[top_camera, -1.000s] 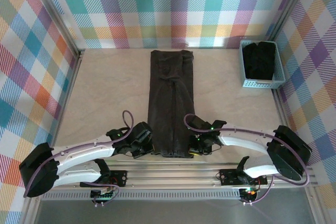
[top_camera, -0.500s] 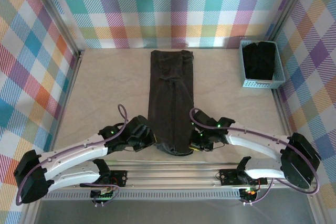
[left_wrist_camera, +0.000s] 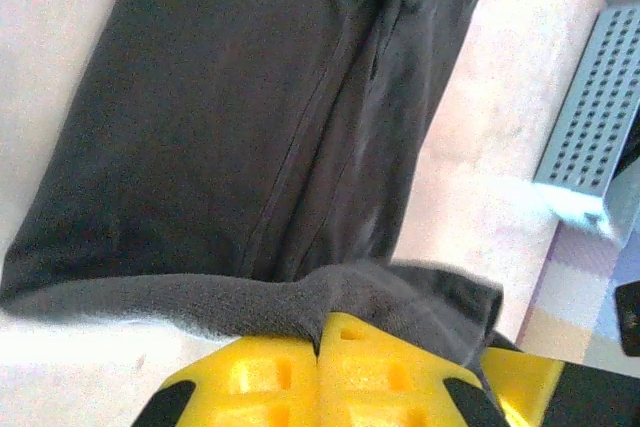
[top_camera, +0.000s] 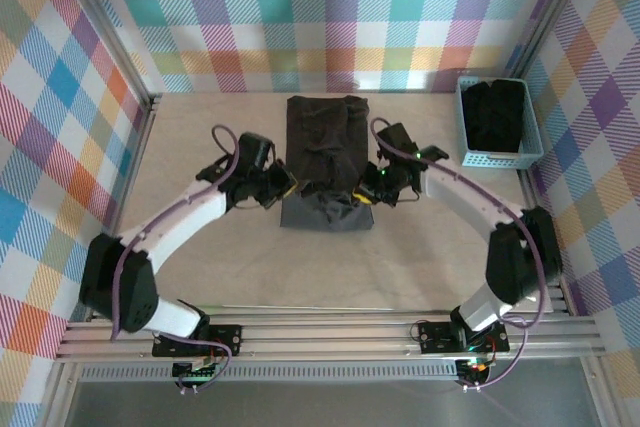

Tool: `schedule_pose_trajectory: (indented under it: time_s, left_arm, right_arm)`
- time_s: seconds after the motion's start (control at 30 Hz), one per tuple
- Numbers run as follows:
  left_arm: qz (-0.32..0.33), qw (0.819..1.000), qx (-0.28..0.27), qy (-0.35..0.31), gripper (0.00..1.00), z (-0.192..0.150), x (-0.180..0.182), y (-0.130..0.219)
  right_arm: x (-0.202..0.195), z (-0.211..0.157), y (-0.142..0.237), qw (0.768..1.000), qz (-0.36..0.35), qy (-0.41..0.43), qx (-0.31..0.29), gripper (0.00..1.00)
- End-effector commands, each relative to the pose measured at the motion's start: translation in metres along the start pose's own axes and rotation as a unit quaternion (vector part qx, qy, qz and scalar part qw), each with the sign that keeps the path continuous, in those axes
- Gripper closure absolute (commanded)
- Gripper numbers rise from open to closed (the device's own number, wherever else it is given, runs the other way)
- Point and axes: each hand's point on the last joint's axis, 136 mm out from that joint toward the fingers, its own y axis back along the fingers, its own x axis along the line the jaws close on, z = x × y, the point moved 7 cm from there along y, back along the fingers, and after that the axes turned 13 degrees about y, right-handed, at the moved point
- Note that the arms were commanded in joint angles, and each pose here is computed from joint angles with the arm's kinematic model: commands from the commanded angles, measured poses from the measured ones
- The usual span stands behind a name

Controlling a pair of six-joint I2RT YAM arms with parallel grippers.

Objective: Fold and stack the t-shirts

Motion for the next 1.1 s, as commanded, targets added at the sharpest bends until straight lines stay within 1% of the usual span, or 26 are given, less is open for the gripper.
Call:
schedule_pose_trajectory:
  time_s: [0.0, 0.17, 0.2, 0.23, 0.27, 0.3, 0.33, 0.4, 0.43, 0.47, 0.53, 0.6, 0.67, 0.73, 0.83, 0.9, 1.07]
  left_arm:
    - [-0.01, 0.999, 0.019, -0.029, 1.0, 0.022, -0.021, -0.017]
    - [0.009, 0.999, 0.032, -0.024, 1.0, 0.053, -0.03, -0.058]
    - [0.015, 0.999, 0.033, -0.022, 1.0, 0.059, -0.032, -0.067]
    - [0.021, 0.999, 0.034, -0.02, 0.95, 0.065, -0.032, -0.074]
    - [0.023, 0.999, 0.033, -0.023, 0.83, 0.071, -0.034, -0.08]
    - [0.03, 0.999, 0.028, -0.023, 0.7, 0.077, -0.034, -0.084]
    - [0.035, 0.999, 0.02, -0.026, 0.58, 0.081, -0.035, -0.083]
    - [0.028, 0.999, -0.008, -0.039, 0.32, 0.084, -0.041, -0.067]
    - [0.019, 0.999, -0.014, -0.045, 0.28, 0.081, -0.043, -0.059]
    - [0.015, 0.999, -0.018, -0.047, 0.27, 0.077, -0.042, -0.049]
    - [0.018, 0.998, -0.023, -0.05, 0.28, 0.064, -0.028, -0.033]
    - [0.035, 0.999, -0.016, -0.026, 0.3, 0.045, 0.007, -0.025]
    - [0.043, 0.999, -0.008, 0.017, 0.33, 0.027, 0.043, -0.021]
    - [0.031, 0.998, 0.006, 0.061, 0.33, 0.013, 0.069, -0.024]
    - [0.009, 0.994, 0.017, 0.105, 0.33, 0.006, 0.084, -0.034]
    - [0.008, 0.991, 0.021, 0.132, 0.32, 0.006, 0.09, -0.045]
    - [0.012, 0.983, 0.024, 0.184, 0.34, 0.006, 0.107, -0.069]
  right_arm:
    - [-0.002, 0.028, -0.01, 1.0, 0.008, 0.007, 0.015, 1.0]
    - [-0.01, 0.079, -0.035, 1.0, 0.006, -0.019, 0.015, 1.0]
    - [-0.013, 0.089, -0.04, 1.0, 0.011, -0.024, 0.015, 0.97]
    - [-0.014, 0.098, -0.045, 0.999, 0.015, -0.026, 0.014, 0.87]
    - [-0.016, 0.108, -0.048, 0.999, 0.02, -0.024, 0.01, 0.75]
    - [-0.017, 0.117, -0.049, 1.0, 0.026, -0.017, 0.003, 0.64]
    - [-0.018, 0.123, -0.048, 1.0, 0.025, -0.013, -0.003, 0.58]
    - [-0.021, 0.129, -0.037, 1.0, 0.008, -0.001, -0.014, 0.49]
    - [-0.022, 0.128, -0.029, 1.0, 0.001, 0.005, -0.02, 0.46]
    - [-0.024, 0.125, -0.022, 1.0, -0.009, 0.011, -0.027, 0.43]
    - [-0.027, 0.111, -0.009, 0.999, -0.02, 0.025, -0.037, 0.42]
    - [-0.032, 0.087, 0.0, 0.999, -0.018, 0.029, -0.04, 0.4]
    - [-0.04, 0.057, -0.002, 0.999, -0.013, 0.018, -0.026, 0.41]
    - [-0.043, 0.026, -0.011, 1.0, 0.002, 0.006, -0.012, 0.41]
    - [-0.047, -0.004, -0.026, 0.999, 0.033, -0.024, -0.005, 0.42]
    - [-0.054, -0.013, -0.037, 0.997, 0.055, -0.051, -0.005, 0.42]
    - [-0.07, -0.023, -0.064, 0.994, 0.061, -0.087, 0.022, 0.42]
